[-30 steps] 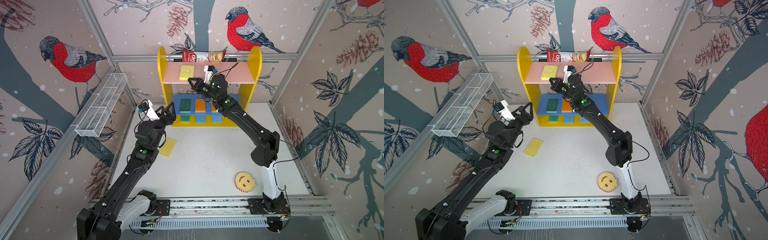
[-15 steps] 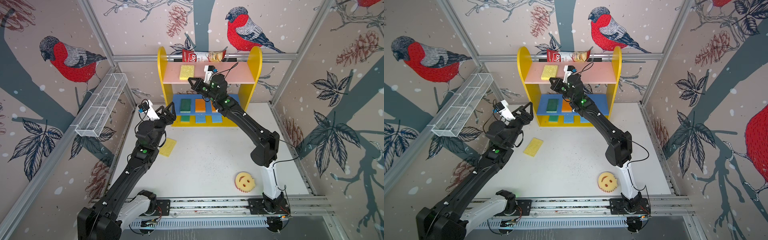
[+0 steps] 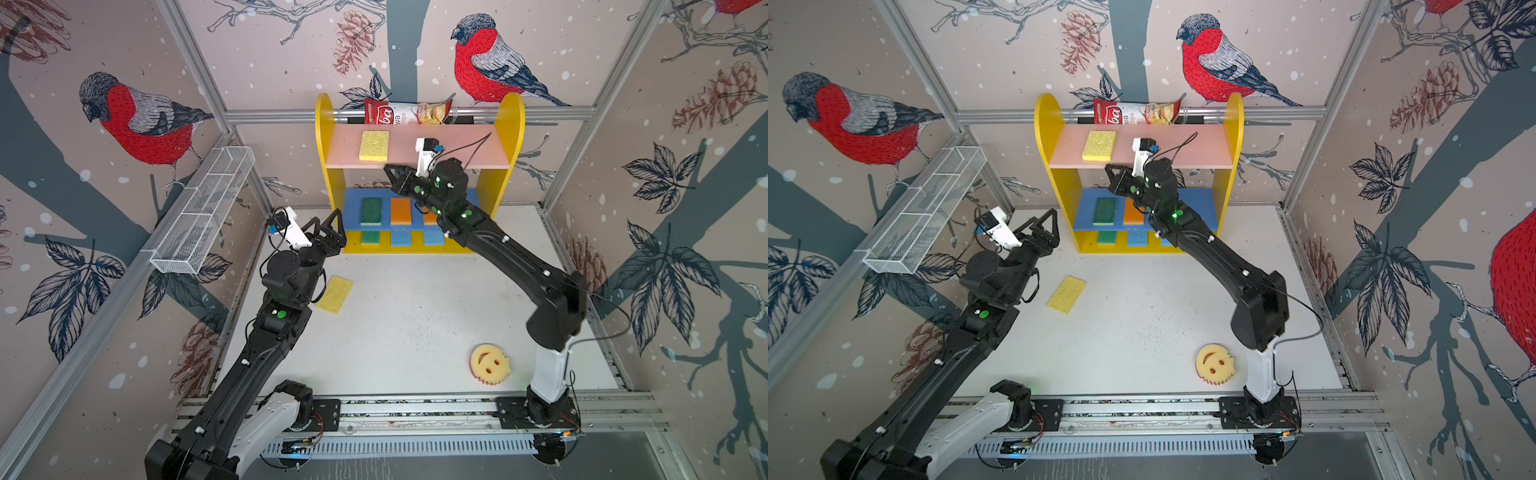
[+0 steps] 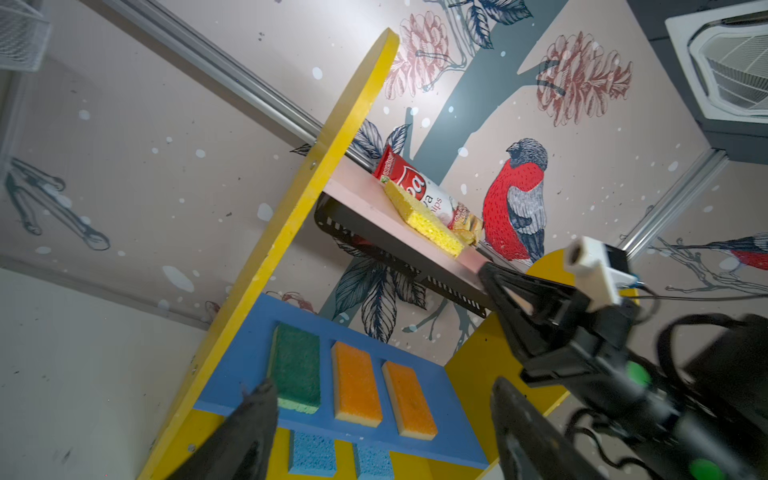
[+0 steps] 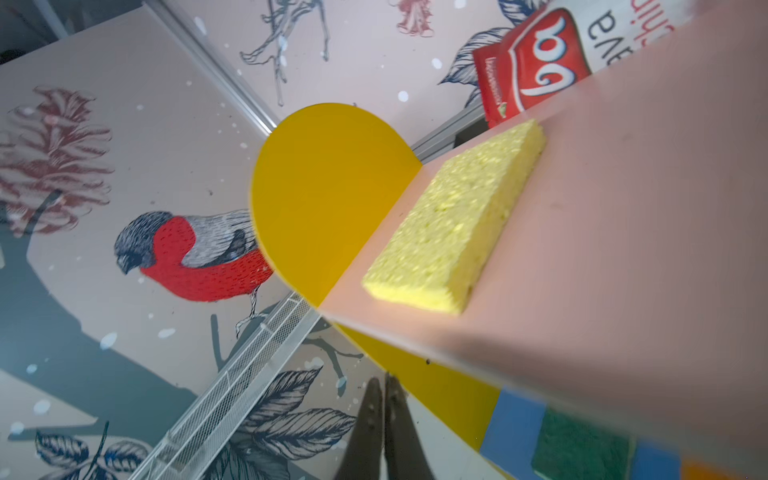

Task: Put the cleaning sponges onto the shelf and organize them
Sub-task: 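Open the right gripper and withdraw it toward the table while the left lowers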

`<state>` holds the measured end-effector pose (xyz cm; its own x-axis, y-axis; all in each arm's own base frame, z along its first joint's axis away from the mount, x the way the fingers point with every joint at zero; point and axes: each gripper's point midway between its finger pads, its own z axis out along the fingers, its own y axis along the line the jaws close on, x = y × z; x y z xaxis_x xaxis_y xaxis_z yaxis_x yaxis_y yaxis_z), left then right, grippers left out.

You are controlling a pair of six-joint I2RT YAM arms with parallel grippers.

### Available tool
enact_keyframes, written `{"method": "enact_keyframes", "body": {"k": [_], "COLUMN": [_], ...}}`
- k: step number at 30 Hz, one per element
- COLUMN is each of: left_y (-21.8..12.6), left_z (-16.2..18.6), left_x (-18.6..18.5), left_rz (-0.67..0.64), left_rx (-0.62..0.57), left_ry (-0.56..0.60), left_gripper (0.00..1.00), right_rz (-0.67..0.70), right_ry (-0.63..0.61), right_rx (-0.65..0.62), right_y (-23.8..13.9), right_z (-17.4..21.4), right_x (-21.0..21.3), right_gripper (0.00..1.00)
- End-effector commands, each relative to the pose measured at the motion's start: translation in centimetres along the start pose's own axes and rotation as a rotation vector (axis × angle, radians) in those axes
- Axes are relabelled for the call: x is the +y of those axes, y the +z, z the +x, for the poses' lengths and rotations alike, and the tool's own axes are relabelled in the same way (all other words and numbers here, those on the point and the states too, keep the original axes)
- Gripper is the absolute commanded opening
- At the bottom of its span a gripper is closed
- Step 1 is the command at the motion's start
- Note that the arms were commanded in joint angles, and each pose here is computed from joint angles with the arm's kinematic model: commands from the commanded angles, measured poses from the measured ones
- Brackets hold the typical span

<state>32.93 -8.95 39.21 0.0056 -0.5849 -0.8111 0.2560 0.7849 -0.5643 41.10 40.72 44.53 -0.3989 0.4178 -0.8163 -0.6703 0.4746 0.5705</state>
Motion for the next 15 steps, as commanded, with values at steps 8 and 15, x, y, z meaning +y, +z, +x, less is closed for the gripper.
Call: {"method": "enact_keyframes", "body": {"k": [8, 15], "left_y": [-2.5, -2.7], "left_z": [6.4, 12.3], "left_x": [7.3, 11.8], "left_rz": [-0.293, -0.442], "left_rx": [0.218, 0.389], "left_ry": [0.061, 0.068], "left_gripper": [0.95, 0.98], "right_rz": [0.322, 0.465], "right_ry": [-0.217, -0.237], "right_rx": [-0.197, -0.041], "right_y": [-11.6, -14.8], "right_z": [-2.0, 3.3], "right_x": [-2.2, -7.5], "right_gripper": [0.33, 0.61]}}
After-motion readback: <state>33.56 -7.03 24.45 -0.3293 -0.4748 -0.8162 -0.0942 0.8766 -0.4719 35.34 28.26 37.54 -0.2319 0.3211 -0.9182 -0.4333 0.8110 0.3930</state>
